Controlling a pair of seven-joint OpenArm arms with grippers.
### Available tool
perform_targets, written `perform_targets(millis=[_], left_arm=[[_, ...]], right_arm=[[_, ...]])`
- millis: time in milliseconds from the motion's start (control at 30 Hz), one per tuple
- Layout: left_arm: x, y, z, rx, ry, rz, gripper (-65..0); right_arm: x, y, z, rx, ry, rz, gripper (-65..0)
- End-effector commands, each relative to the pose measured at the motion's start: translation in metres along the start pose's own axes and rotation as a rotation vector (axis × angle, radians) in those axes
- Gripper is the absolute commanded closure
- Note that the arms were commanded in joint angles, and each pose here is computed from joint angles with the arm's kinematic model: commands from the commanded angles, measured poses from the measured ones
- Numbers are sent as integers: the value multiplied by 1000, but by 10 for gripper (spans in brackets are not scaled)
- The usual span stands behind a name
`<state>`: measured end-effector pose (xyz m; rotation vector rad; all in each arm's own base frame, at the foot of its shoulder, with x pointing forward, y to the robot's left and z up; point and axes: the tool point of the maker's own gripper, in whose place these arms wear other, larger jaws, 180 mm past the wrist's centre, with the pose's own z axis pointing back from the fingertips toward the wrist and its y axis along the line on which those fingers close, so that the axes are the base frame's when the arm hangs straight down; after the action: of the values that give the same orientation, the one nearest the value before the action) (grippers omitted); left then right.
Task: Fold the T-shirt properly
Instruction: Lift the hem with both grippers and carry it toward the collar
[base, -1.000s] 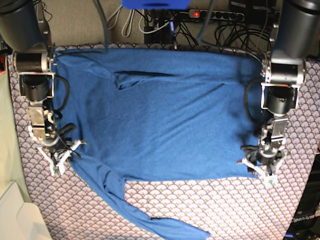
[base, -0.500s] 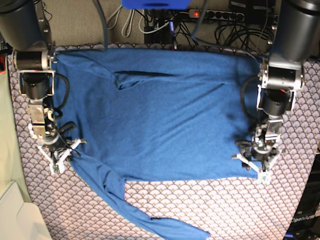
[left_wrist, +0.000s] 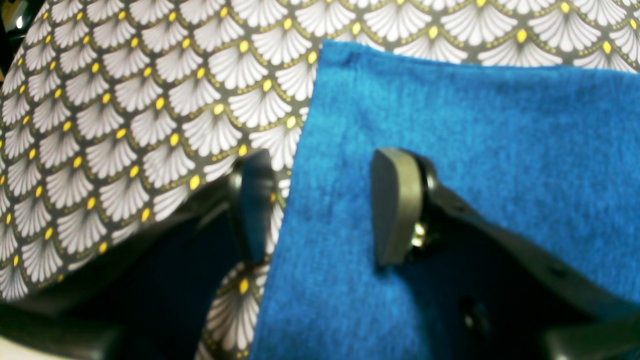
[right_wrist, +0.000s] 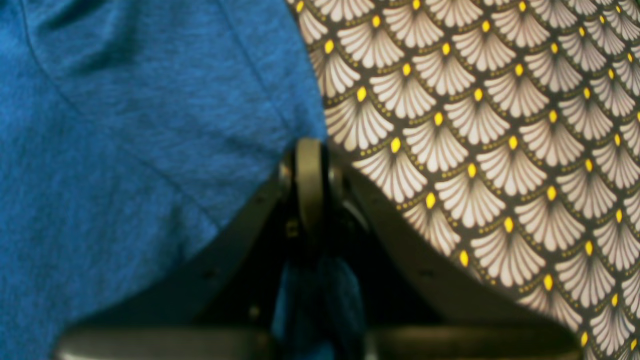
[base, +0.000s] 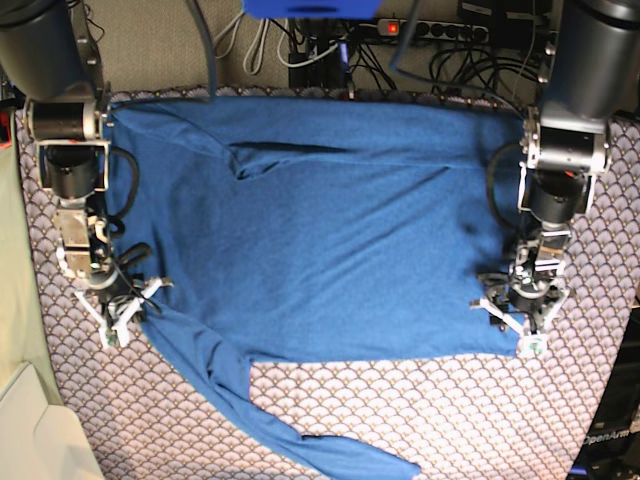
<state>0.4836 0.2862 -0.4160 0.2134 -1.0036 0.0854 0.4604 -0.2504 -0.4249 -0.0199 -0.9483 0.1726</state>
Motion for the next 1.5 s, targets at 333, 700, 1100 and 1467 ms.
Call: perform_targets(millis=[333, 700, 1100, 1467], left_arm=[[17, 3, -1, 9, -43, 4, -313], [-8, 10, 3, 25, -7, 48, -310], [-7, 15, 3, 41, -9, 97, -8], [21, 15, 3, 33, -63, 99, -4]], right_arm=[[13, -8, 1, -15, -16, 9, 0], [13, -8, 1, -15, -15, 9, 0], [11, -9, 1, -18, -11, 9, 0], [26, -13, 3, -24, -50, 15, 0]])
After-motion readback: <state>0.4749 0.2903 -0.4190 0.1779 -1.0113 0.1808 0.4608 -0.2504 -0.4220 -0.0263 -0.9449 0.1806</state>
